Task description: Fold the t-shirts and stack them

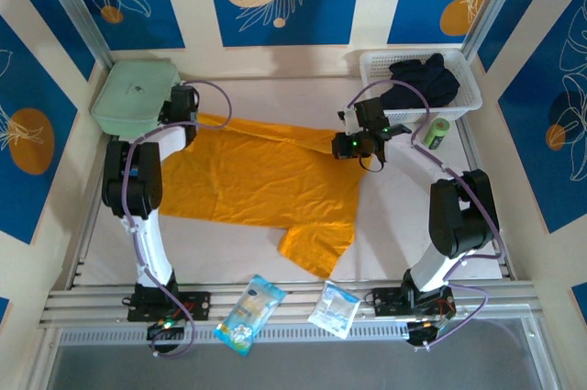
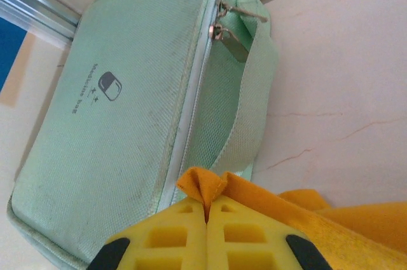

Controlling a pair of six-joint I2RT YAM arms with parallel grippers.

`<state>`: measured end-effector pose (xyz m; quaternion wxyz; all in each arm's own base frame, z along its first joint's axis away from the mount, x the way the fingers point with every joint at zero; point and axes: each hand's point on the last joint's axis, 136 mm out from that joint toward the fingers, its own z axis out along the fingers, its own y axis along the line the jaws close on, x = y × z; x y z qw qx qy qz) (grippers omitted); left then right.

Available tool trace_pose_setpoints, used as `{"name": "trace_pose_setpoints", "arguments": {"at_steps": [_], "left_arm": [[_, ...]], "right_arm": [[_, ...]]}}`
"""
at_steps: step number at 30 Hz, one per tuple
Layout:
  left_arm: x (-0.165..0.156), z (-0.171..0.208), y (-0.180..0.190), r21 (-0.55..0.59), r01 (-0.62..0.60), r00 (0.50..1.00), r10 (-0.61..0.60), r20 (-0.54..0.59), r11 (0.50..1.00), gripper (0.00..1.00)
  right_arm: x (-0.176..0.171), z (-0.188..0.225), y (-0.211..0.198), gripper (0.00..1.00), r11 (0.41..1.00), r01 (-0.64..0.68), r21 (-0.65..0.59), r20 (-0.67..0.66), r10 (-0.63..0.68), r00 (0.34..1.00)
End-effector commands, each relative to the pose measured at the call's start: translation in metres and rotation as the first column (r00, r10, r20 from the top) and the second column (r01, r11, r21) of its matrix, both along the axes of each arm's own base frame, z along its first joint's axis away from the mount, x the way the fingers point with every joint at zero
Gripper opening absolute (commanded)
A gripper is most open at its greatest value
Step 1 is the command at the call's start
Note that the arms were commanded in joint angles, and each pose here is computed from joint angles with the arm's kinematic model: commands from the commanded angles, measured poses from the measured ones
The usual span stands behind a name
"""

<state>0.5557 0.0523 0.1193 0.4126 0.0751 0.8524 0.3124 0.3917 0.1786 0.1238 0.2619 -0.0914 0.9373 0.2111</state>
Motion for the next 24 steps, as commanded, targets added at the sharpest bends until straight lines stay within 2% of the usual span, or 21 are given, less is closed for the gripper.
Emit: {"name": "trace_pose_setpoints", "arguments": {"at_steps": [1, 4, 5, 7, 12, 22, 24], "left_arm": [[-0.008, 0.013, 0.014, 0.037, -0.050, 0.999, 0.049, 0.019, 0.998, 0.00], [-0.014, 0.009, 0.011, 0.041, -0.045, 0.999, 0.045, -0.008, 0.998, 0.00], [-0.016, 0.007, 0.011, 0.040, -0.042, 0.999, 0.043, -0.022, 0.998, 0.03], [-0.022, 0.002, 0.008, 0.027, -0.038, 0.998, 0.039, -0.057, 0.999, 0.25], [-0.035, 0.006, 0.008, 0.000, -0.059, 0.996, 0.059, -0.067, 0.998, 0.55], [-0.046, 0.068, 0.002, -0.001, -0.046, 0.999, 0.046, 0.023, 0.999, 0.78], [-0.049, 0.085, 0.000, 0.000, -0.047, 0.998, 0.047, 0.046, 0.999, 0.85]], "right_arm": [[-0.002, 0.008, 0.004, 0.00, 1.000, -0.002, 0.007, 0.025, 0.002, 1.000], [-0.004, 0.004, 0.006, 0.00, 1.000, -0.015, 0.001, 0.019, 0.015, 1.000], [-0.006, 0.002, 0.007, 0.00, 1.000, -0.019, 0.000, 0.014, 0.019, 1.000], [-0.009, -0.004, 0.009, 0.00, 1.000, -0.030, -0.003, 0.001, 0.030, 1.000], [-0.023, -0.021, 0.019, 0.00, 0.998, -0.070, -0.001, -0.050, 0.070, 0.996], [-0.052, -0.056, 0.031, 0.00, 0.996, -0.081, -0.023, -0.133, 0.078, 0.988], [-0.056, -0.064, 0.030, 0.00, 0.997, -0.071, -0.037, -0.159, 0.064, 0.985]]}}
